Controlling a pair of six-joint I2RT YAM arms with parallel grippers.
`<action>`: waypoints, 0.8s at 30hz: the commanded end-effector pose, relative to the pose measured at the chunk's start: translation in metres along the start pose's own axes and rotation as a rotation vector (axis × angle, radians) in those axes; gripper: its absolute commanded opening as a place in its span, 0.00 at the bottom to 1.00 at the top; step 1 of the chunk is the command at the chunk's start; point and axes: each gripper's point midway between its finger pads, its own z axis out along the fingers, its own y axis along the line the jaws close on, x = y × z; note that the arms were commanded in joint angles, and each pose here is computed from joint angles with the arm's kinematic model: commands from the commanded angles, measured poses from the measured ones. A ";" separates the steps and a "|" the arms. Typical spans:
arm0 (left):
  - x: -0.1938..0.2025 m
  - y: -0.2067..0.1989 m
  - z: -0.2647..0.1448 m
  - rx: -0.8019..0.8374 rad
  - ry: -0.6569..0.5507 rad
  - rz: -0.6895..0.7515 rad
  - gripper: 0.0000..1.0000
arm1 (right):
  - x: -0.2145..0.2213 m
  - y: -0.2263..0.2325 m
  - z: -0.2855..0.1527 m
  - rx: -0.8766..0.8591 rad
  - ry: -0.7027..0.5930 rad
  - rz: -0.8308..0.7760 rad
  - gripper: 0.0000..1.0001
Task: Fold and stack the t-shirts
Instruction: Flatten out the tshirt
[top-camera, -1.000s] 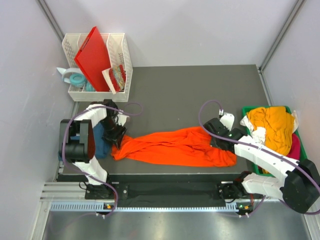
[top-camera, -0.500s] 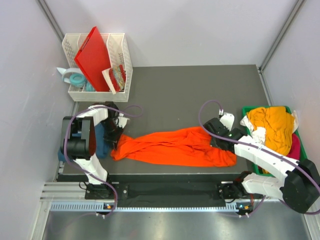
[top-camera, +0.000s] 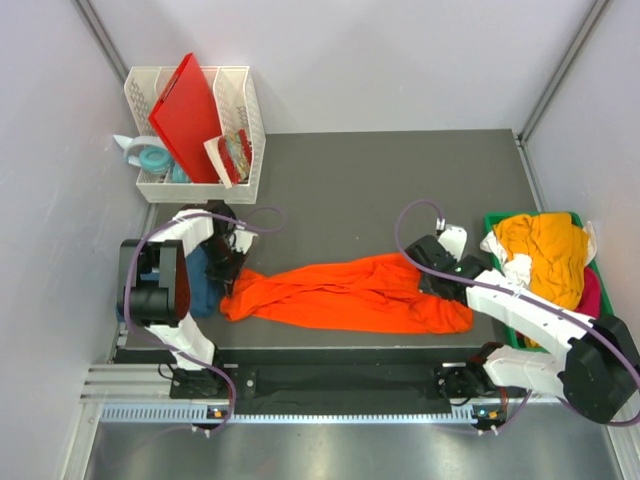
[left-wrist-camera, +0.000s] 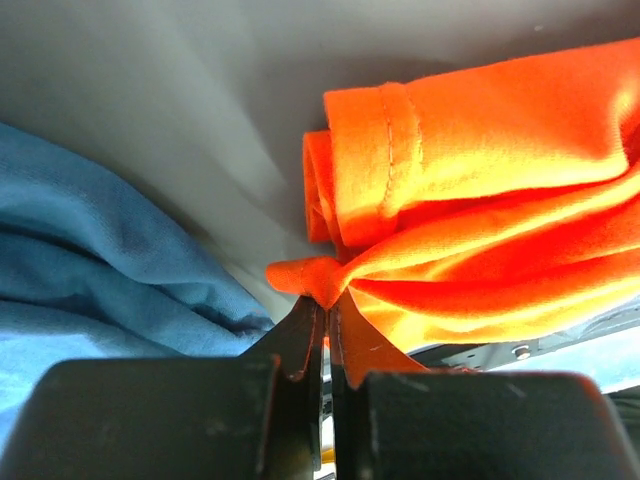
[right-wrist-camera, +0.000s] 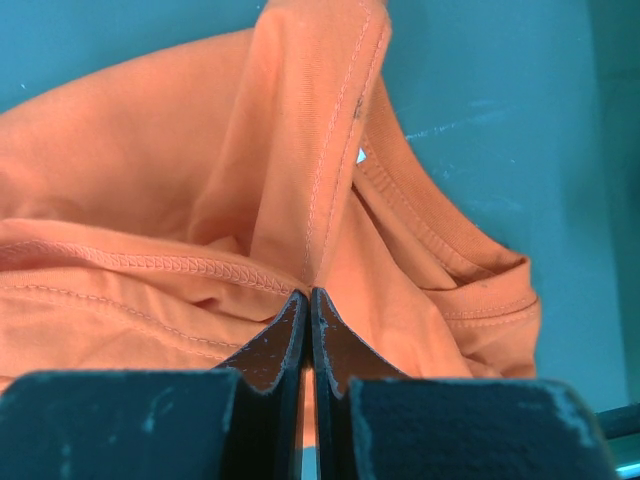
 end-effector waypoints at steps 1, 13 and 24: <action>-0.004 -0.003 -0.022 -0.010 -0.053 -0.007 0.00 | -0.012 0.010 -0.005 -0.034 -0.031 0.021 0.00; -0.080 -0.022 -0.196 -0.075 -0.569 -0.021 0.00 | -0.113 0.018 -0.060 -0.029 -0.258 -0.007 0.00; -0.090 -0.022 -0.282 -0.210 -0.853 -0.051 0.00 | -0.221 -0.029 -0.129 0.029 -0.478 0.050 0.00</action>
